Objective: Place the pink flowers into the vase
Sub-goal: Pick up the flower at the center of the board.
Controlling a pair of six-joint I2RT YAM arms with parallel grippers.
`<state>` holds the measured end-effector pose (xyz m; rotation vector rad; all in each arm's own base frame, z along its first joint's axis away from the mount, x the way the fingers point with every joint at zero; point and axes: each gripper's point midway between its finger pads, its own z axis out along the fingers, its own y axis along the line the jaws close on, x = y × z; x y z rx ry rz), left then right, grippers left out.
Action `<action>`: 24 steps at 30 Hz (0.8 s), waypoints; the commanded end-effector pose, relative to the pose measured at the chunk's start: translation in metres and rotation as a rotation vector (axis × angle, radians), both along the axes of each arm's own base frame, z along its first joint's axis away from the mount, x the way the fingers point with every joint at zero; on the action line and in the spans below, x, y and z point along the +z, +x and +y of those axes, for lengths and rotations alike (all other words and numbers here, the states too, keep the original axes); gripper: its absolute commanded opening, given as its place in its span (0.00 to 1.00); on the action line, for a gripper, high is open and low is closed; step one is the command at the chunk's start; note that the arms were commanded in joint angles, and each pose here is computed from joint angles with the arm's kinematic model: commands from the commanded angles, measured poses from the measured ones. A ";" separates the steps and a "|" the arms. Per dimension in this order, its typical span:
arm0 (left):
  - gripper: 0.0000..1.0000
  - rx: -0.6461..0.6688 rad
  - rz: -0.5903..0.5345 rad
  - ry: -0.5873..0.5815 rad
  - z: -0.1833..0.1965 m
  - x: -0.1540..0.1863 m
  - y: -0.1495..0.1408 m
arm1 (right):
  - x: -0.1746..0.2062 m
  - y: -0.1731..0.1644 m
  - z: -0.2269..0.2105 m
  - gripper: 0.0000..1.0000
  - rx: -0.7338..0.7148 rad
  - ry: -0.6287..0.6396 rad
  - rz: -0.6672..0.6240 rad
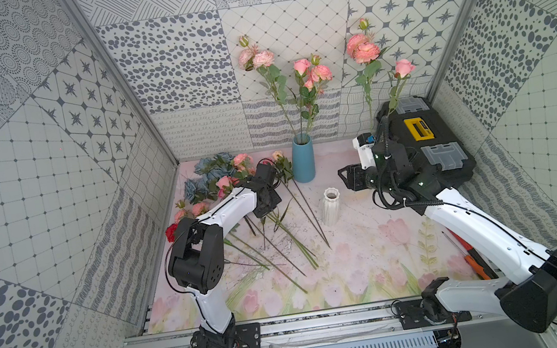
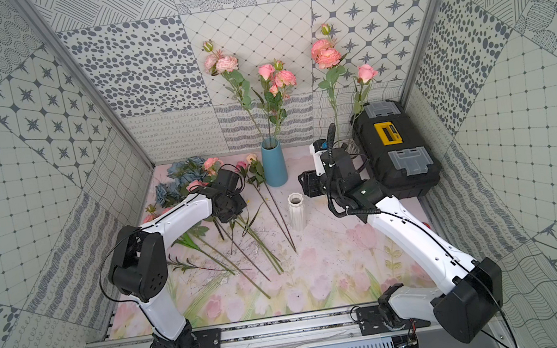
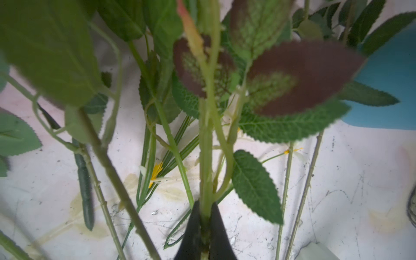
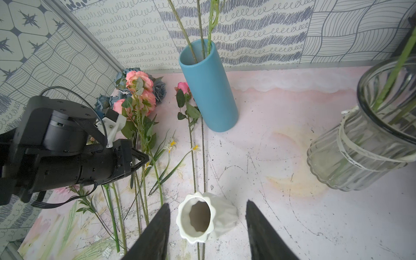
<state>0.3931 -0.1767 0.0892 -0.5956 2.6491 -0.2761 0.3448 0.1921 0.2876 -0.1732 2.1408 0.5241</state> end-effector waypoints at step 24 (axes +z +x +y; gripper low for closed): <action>0.00 -0.488 -0.677 -0.314 -0.027 0.232 -0.032 | 0.062 -0.038 0.077 0.54 0.393 0.066 -0.151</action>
